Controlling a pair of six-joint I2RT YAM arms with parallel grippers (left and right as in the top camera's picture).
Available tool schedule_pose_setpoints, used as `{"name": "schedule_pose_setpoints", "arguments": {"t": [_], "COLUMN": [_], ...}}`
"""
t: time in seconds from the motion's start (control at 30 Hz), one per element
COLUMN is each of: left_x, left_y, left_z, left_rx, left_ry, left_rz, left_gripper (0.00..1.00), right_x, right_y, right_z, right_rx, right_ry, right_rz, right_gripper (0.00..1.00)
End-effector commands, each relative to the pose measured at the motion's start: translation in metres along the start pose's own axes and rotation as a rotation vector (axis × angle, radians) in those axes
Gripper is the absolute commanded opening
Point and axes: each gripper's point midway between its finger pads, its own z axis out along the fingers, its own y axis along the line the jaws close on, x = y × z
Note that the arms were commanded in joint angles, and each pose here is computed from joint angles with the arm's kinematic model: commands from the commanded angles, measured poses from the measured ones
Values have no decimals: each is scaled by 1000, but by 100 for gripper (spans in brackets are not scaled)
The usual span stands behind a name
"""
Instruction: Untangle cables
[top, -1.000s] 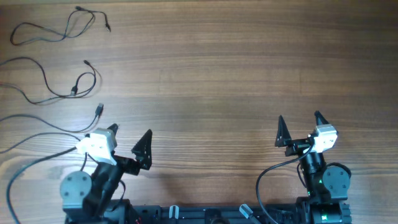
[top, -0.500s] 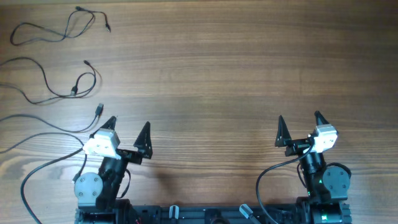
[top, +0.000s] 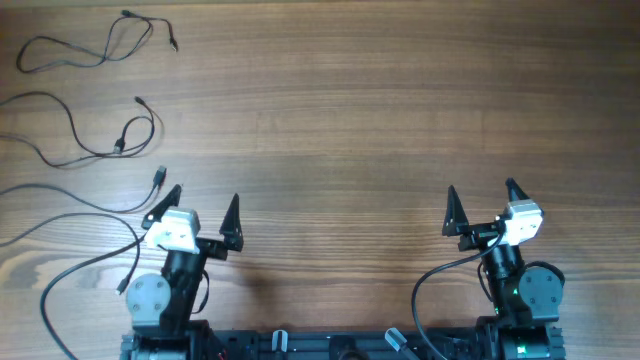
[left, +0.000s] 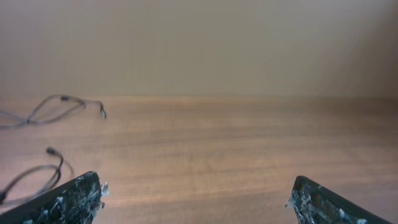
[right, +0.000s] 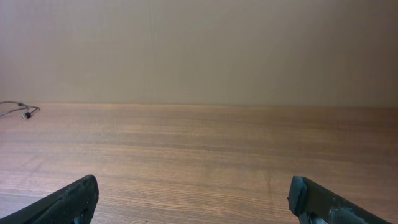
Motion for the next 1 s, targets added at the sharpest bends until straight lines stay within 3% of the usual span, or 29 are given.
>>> {"name": "schedule_pose_setpoints", "arguments": {"t": [0.0,0.33,0.57,0.97], "left_x": [20,22,21,21], "left_y": [7,34,38,38], "left_z": [5,2,2,2], "left_rx": [-27,-188,-210,-211], "left_ry": [4,2,10,10], "left_rz": [-12,-73,29,29], "left_gripper": [100,100,100,100], "right_x": [-3,-3,-3,-3], "right_y": [-4,-4,-4,-4], "right_z": [-1,-1,-1,-1], "right_rx": [20,20,20,20], "right_ry": [-15,-15,-15,-15], "right_rz": [12,12,11,12], "right_gripper": [100,100,100,100]}}
